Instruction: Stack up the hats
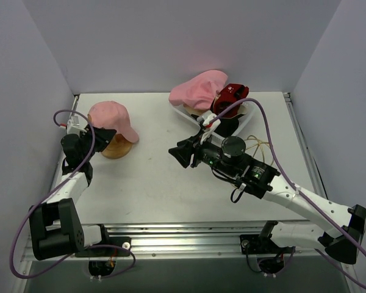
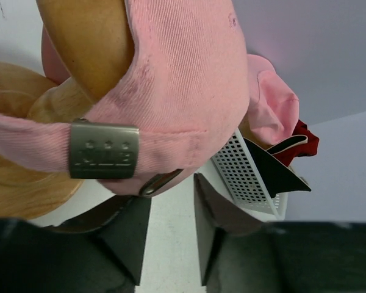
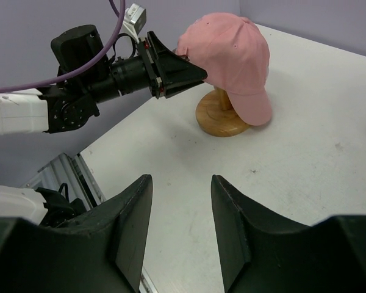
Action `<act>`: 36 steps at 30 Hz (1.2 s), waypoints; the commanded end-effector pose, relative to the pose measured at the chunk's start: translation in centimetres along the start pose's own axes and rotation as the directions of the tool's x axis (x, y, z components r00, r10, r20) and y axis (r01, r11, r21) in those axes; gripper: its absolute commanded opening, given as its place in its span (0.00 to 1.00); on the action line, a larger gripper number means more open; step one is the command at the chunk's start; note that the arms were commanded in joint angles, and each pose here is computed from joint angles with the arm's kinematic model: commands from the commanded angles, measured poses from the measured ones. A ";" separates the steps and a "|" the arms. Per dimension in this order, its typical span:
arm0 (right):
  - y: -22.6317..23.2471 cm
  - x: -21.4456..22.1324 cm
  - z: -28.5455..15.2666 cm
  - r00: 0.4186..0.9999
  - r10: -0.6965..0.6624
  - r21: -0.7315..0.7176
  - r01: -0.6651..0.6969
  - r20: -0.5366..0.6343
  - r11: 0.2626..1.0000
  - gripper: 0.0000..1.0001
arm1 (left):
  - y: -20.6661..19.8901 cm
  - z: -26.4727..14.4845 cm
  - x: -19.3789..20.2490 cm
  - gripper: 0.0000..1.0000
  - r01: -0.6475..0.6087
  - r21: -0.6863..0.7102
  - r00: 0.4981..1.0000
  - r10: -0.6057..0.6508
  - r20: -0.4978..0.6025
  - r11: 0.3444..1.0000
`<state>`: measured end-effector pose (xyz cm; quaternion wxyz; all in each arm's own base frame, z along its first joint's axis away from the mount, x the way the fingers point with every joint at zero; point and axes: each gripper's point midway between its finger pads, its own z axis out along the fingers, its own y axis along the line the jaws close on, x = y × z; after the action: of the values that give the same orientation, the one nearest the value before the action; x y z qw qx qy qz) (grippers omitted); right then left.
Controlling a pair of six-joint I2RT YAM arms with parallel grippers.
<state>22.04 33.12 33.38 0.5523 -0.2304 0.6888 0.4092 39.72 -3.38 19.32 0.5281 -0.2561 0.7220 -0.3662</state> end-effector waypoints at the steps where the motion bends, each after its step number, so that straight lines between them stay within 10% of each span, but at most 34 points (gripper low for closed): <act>1: 0.3 -2.2 0.0 0.997 -0.015 0.009 0.014 0.073 1.000 0.39 | -1.9 -0.2 -1.8 0.38 -0.055 0.079 0.994 0.048 0.098 0.995; 14: 0.2 -1.8 -0.1 0.997 -0.019 0.012 0.019 0.069 1.000 0.39 | 1.1 -1.4 -1.9 0.03 -0.009 0.005 0.991 0.009 0.136 1.000; 25: 0.0 -1.7 -0.2 0.998 -0.026 0.017 0.024 0.063 1.000 0.39 | 4.0 -2.0 -2.5 0.03 0.076 -0.088 0.984 -0.061 0.165 0.993; 36: -0.1 -1.7 -0.3 0.998 -0.032 0.025 0.030 0.061 0.999 0.40 | 3.8 -3.7 -3.5 0.58 0.104 -0.132 0.976 -0.075 0.206 0.986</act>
<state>22.30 32.96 33.33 0.5600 -0.2297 0.6895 0.3979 37.77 1.50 16.57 0.5366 -0.3551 0.6928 -0.3256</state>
